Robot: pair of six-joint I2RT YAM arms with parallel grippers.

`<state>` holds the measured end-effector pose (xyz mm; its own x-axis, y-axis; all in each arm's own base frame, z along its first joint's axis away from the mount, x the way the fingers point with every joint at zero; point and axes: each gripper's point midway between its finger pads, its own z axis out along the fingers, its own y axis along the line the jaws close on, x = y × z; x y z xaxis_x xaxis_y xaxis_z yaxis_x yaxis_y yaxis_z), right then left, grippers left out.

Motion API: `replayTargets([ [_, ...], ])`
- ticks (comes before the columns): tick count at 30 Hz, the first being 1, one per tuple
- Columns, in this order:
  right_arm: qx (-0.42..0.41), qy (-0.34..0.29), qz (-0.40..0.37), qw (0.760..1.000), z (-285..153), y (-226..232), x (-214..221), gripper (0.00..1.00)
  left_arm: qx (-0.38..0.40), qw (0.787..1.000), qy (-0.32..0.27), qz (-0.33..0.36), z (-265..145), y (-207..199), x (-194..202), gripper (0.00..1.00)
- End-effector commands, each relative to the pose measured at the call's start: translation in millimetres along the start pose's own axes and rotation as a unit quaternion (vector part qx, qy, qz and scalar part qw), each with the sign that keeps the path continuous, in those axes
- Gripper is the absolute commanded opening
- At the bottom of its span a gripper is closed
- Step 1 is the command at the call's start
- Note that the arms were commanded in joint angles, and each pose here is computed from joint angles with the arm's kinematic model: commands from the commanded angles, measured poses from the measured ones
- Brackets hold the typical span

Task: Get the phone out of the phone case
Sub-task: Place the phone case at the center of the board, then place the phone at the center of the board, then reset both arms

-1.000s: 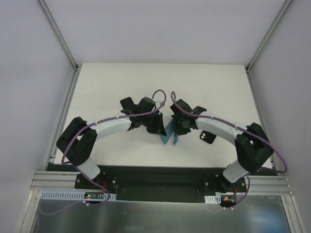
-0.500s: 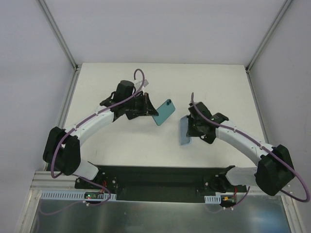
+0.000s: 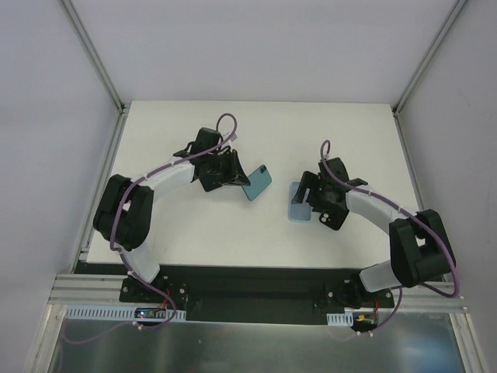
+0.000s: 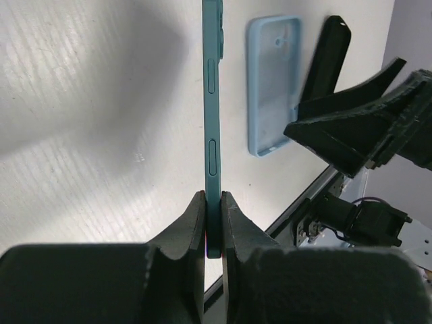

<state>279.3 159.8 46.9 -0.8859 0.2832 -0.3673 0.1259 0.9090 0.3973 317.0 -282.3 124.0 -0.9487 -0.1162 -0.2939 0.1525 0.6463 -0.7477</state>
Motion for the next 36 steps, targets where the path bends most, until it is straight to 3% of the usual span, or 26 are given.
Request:
replayTargets([
  [1, -0.009, -0.032, -0.001, 0.999, -11.8, 7.9, -16.7, 0.87, 0.046, 0.999, -0.01, 0.028, -1.5, -17.7, -28.0, 0.0],
  [3, 0.009, -0.048, 0.001, 0.999, -21.5, -0.5, -17.5, 0.94, 0.053, 0.998, 0.004, 0.018, 4.7, -11.6, -29.2, 0.0],
  [7, 0.064, -0.072, 0.008, 0.995, -48.4, -26.1, -12.1, 0.99, 0.054, 0.998, 0.021, 0.005, 15.0, -0.1, -29.1, 0.0],
  [14, 0.116, -0.138, -0.014, 0.984, -114.7, -55.6, -9.4, 0.96, 0.062, 0.998, 0.033, 0.002, 15.3, 0.6, -23.4, 0.32],
  [20, 0.154, -0.184, -0.019, 0.971, -166.4, -75.4, -8.0, 0.96, 0.089, 0.995, 0.03, 0.021, -9.6, -19.1, -14.0, 0.43],
  [36, 0.219, -0.24, -0.017, 0.946, -222.0, -109.3, -1.4, 0.96, 0.047, 0.991, -0.052, 0.113, -126.3, -25.8, 59.7, 0.46],
])
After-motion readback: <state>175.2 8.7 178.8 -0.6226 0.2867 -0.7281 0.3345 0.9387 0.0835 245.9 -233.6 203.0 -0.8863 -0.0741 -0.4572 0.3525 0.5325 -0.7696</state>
